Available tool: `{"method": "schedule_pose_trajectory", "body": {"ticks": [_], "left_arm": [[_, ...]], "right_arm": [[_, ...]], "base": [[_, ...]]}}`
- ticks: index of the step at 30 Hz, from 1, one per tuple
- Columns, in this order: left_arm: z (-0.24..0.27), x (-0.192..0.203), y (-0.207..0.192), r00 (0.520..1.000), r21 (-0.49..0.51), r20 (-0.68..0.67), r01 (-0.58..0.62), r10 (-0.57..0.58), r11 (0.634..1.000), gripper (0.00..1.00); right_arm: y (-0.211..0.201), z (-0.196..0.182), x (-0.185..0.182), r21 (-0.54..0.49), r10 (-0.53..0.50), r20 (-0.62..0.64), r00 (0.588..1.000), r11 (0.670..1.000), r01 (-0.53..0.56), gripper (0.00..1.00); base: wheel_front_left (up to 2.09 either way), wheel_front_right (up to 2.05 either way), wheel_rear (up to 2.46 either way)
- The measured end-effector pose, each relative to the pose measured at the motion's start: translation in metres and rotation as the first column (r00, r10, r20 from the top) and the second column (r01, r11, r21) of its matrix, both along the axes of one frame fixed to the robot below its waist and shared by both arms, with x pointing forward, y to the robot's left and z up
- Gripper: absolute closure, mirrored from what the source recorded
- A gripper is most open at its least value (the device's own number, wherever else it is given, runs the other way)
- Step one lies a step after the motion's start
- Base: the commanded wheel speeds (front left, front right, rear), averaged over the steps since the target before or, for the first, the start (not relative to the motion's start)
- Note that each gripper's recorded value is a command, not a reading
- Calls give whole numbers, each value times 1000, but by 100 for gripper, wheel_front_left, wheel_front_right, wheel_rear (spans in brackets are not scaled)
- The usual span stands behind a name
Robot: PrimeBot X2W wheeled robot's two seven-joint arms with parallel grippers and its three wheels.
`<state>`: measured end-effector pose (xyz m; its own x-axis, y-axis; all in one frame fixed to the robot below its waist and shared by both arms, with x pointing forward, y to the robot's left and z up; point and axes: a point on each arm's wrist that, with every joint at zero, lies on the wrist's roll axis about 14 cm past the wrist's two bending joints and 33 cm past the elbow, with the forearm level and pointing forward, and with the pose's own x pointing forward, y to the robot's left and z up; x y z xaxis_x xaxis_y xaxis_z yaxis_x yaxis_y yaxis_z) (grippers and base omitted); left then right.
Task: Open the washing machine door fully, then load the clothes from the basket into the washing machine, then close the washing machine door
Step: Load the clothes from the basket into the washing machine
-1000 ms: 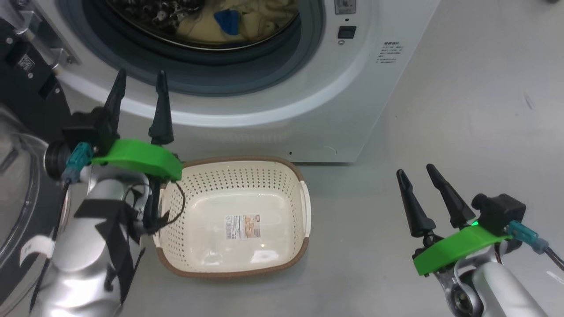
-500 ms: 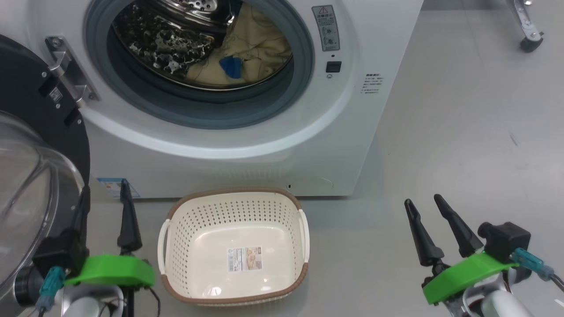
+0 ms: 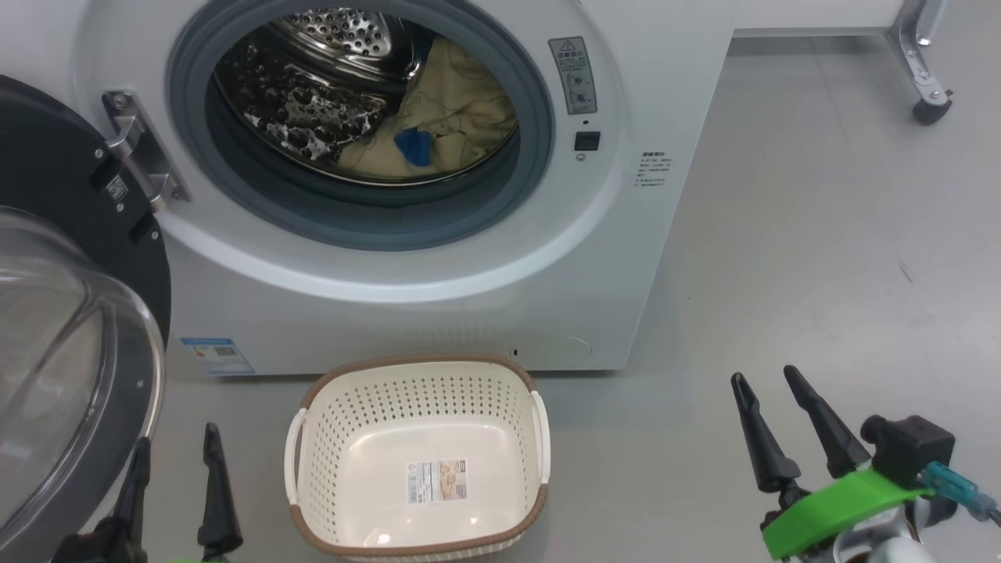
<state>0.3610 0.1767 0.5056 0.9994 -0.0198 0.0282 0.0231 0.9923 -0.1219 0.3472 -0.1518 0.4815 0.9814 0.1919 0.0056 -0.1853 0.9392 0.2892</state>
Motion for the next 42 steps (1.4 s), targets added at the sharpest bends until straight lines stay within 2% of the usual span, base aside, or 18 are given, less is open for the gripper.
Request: {"method": "schedule_pose_trajectory", "body": {"ticks": [12,17,30,42], "left_arm": [[-5,-9,-2,1000,12,-14,4,-4,1000,0],[-4,-8,-3,1000,-5,-13,-3,3,1000,0],[-8,-8,5,1000,36,-16,-23,24,999,0],[-10,-7,8,999,30,-23,-36,37,999,0]], "right_arm": [[-6,-4,-11,-15,-19,-11,1000,1000,19,0],[-8,-5,-10,-17,-24,-14,1000,1000,24,0],[-8,-9,-9,-29,-24,-25,999,999,23,0],[-9,-10,-7,-30,-32,-27,999,999,31,0]], "base": [[0,0,0],[0,0,0],[0,0,0],[0,0,0]]}}
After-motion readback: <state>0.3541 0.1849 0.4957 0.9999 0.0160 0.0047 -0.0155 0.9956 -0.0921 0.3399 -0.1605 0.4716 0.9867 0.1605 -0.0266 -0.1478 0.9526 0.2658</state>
